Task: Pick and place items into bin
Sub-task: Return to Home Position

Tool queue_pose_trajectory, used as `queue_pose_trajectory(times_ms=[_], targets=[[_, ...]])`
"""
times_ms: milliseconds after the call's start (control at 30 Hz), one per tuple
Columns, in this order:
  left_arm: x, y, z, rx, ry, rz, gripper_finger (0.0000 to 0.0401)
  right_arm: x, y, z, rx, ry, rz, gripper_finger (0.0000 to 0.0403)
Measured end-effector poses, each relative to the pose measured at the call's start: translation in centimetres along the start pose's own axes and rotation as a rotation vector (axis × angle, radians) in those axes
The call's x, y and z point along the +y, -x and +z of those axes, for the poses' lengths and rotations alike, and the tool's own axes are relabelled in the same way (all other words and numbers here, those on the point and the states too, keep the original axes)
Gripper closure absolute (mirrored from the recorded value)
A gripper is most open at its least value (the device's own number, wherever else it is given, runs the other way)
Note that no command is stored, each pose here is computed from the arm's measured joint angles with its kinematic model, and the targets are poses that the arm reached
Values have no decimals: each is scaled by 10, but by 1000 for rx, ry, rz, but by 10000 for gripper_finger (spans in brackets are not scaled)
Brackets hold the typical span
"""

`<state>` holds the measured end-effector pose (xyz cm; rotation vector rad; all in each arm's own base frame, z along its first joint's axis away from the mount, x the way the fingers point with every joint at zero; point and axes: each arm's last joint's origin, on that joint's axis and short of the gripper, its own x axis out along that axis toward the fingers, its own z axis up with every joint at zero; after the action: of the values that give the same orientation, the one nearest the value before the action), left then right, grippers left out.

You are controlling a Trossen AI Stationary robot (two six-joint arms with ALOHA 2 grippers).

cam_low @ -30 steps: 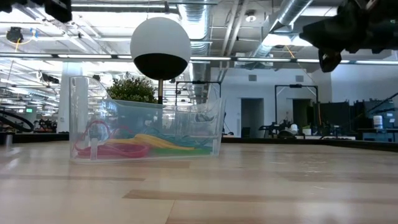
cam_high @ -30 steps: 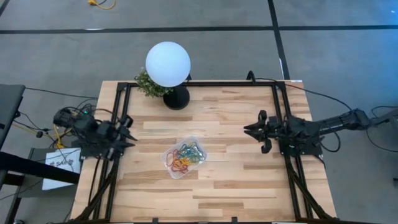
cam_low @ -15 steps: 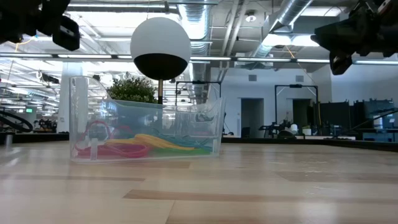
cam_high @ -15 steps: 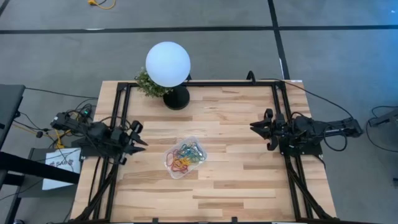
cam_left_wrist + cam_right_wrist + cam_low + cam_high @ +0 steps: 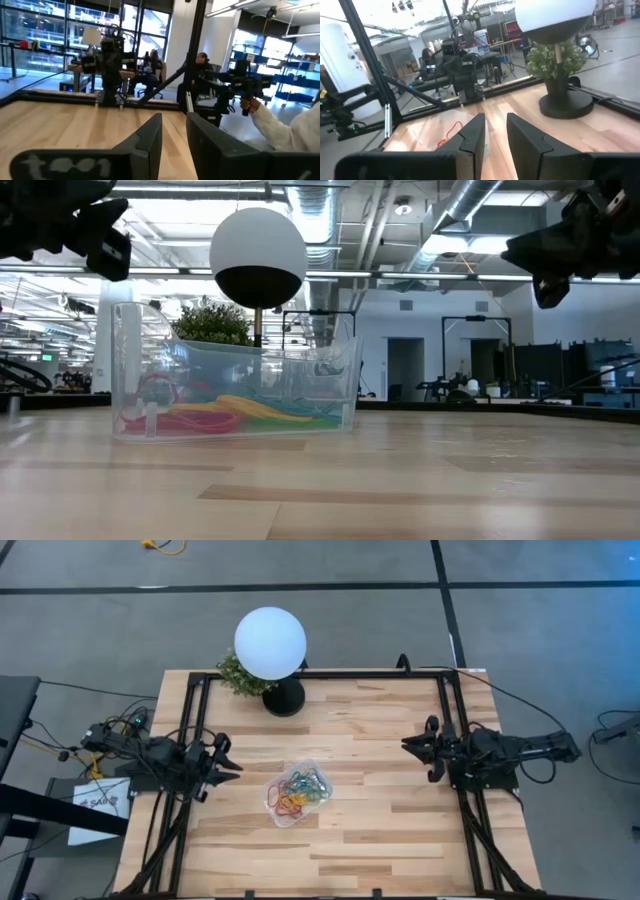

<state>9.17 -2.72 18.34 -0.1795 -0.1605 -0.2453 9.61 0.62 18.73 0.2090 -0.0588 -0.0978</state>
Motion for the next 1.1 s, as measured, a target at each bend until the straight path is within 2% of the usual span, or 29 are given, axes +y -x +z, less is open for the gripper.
queue_pose_trajectory(times_ms=[100, 233, 433, 633, 800, 967, 1100], targets=[[0, 0, -1, 9, -12, 12, 324, -2, -3, -13, -25, -16, 7, 327], [1, 0, -3, 24, -34, 18, 324, -3, -3, -16, -2, -52, -8, 328], [1, 0, -7, 62, -65, 23, 324, -5, -3, -21, 44, -40, -46, 328], [2, 0, -14, 137, -193, 14, 324, -5, -5, -23, 73, 2, -54, 328], [2, 0, -14, 146, -192, 14, 324, -5, -7, -26, 108, 17, -47, 328], [2, 0, -15, 147, -254, 10, 324, -4, -7, -27, 111, 19, -46, 328], [2, 0, -15, 147, -236, 11, 324, -4, -7, -27, 111, 20, -46, 327]])
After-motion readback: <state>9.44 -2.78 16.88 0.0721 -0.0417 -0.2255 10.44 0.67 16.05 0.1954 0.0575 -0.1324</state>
